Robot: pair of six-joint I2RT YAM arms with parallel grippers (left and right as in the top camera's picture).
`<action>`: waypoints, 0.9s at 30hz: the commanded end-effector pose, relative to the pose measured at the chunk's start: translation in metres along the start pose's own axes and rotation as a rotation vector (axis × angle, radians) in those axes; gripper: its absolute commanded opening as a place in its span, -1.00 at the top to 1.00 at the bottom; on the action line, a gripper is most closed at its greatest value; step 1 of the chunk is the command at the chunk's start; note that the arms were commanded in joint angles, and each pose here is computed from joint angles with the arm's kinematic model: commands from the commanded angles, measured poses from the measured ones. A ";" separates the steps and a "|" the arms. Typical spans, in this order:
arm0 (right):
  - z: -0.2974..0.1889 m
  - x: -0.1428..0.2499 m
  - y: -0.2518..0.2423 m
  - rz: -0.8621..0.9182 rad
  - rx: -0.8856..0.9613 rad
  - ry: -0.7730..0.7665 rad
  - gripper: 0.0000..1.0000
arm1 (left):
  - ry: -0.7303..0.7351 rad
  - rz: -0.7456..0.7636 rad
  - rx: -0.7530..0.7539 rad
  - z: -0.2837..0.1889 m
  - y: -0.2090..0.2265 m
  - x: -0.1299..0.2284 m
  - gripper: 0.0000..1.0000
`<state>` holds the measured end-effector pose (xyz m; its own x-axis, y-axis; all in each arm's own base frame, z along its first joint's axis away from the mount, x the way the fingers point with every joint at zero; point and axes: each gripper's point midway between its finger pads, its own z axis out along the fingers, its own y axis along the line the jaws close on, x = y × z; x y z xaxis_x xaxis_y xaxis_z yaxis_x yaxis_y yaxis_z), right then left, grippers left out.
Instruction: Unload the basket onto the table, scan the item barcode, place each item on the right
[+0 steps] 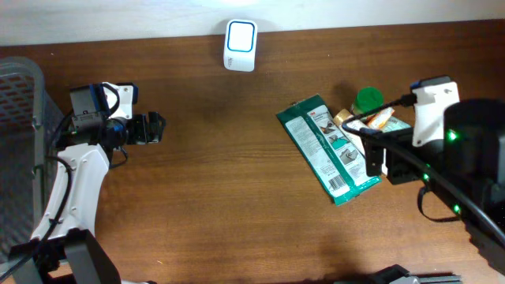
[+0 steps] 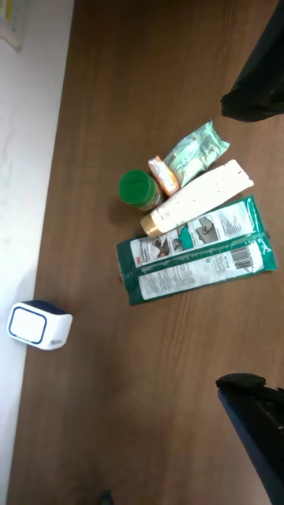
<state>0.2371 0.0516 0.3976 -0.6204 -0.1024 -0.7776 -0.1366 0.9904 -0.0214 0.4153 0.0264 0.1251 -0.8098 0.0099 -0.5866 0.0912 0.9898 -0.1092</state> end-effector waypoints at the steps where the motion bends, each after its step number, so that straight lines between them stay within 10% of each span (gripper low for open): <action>1: -0.006 -0.002 0.001 0.004 -0.011 -0.020 -0.97 | -0.011 0.020 0.001 -0.002 0.000 -0.004 -0.99; 11: 0.056 -0.006 -0.002 -0.016 -0.049 -0.279 -0.97 | -0.011 0.020 0.001 -0.002 0.000 -0.004 -0.98; 20: 0.117 0.112 -0.006 -0.013 -0.096 -0.674 -0.97 | -0.011 0.020 0.001 -0.002 0.000 -0.004 -0.98; 27: 0.138 0.161 -0.007 -0.009 -0.090 -0.684 -0.97 | -0.011 0.020 0.001 -0.002 0.000 -0.004 -0.99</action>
<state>0.2466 0.0411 0.1951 0.0281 0.0009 -0.9996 -0.2149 0.9766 -0.0051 0.4155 0.0265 0.1254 -0.8092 0.0100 -0.5875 0.0913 0.9898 -0.1090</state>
